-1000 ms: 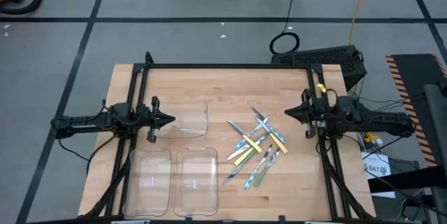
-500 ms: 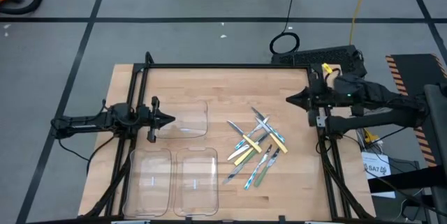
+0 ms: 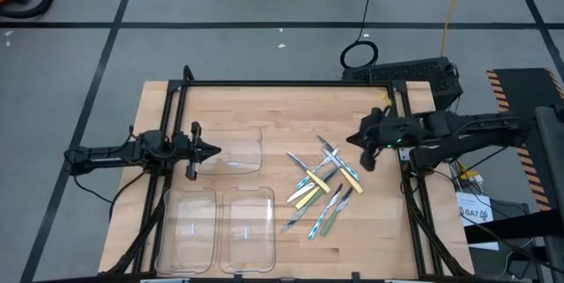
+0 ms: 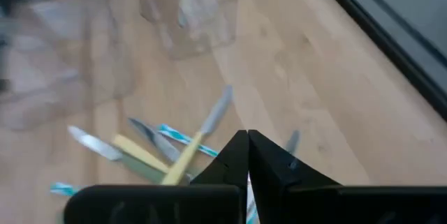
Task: Sort silverware by color (type)
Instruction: Put the top left yellow table knife into the bottom left transparent bin
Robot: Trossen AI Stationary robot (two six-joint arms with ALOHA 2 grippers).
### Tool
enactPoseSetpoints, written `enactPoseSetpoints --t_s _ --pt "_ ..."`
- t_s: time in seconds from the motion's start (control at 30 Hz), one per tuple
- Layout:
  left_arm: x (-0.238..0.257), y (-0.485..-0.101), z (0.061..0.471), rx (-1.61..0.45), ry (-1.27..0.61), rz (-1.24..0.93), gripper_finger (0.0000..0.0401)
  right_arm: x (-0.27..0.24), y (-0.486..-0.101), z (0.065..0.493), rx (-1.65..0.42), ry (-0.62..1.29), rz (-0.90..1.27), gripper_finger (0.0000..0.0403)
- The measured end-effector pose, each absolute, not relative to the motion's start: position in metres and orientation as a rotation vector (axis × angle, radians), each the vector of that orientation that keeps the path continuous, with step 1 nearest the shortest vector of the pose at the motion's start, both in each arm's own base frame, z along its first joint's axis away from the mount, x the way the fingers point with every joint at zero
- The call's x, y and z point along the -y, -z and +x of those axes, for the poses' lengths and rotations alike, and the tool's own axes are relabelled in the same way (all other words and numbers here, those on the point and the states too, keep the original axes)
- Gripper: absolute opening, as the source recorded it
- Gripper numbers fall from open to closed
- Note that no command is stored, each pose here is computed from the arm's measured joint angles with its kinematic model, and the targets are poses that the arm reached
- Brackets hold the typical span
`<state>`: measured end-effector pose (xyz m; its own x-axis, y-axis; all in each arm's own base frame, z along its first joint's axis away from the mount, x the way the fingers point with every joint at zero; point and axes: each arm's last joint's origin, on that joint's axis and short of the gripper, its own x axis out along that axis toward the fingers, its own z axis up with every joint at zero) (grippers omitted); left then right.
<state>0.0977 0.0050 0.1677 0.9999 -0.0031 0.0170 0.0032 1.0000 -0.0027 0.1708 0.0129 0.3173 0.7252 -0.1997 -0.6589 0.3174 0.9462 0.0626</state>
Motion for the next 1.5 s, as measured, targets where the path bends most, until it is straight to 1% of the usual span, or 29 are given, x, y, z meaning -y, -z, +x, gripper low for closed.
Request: enactPoseSetpoints --t_s 0.17,0.3,0.43,0.53,0.67,0.8,0.93,1.03,1.1,1.17,1.4,1.5 --pt "-0.005 -0.17 0.098 0.041 0.003 0.019 0.0026 -0.034 -0.293 0.197 -0.825 0.317 0.093 0.0004" --pt "-0.005 -0.172 0.098 0.063 0.006 -0.066 0.0026 -0.051 -0.27 0.215 -0.914 0.336 0.037 0.0004" --pt "-0.005 -0.172 0.098 0.058 -0.006 -0.091 0.0026 -0.065 -0.248 0.229 -0.977 0.375 -0.022 0.0004" --pt "-0.006 -0.174 0.097 0.053 -0.022 -0.105 0.0026 -0.073 -0.232 0.237 -0.989 0.388 -0.078 0.0004" --pt "-0.006 -0.185 0.095 0.061 -0.024 -0.112 0.0026 -0.079 -0.207 0.243 -0.957 0.336 -0.113 0.0004" --pt "-0.005 -0.196 0.095 0.067 -0.017 -0.119 0.0026 -0.077 -0.195 0.244 -0.92 0.294 -0.077 0.0004" --pt "-0.004 -0.202 0.098 0.041 -0.006 -0.133 0.0026 -0.073 -0.187 0.243 -0.908 0.278 0.049 0.0005" --pt "-0.004 -0.207 0.101 0.018 -0.004 -0.134 0.0026 -0.072 -0.182 0.241 -0.915 0.289 0.104 0.0007" --pt "-0.004 -0.21 0.104 0.002 -0.017 -0.138 0.0026 -0.072 -0.182 0.241 -0.907 0.299 0.131 0.0018" --pt "-0.004 -0.213 0.107 -0.017 -0.032 -0.141 0.0026 -0.072 -0.182 0.241 -0.907 0.302 0.138 0.0037" --pt "-0.004 -0.217 0.12 -0.098 -0.046 -0.144 0.0026 -0.074 -0.173 0.245 -0.932 0.308 0.125 0.0136" --pt "-0.004 -0.218 0.126 -0.133 -0.049 -0.146 0.0026 -0.075 -0.164 0.251 -0.941 0.3 0.097 0.0168"
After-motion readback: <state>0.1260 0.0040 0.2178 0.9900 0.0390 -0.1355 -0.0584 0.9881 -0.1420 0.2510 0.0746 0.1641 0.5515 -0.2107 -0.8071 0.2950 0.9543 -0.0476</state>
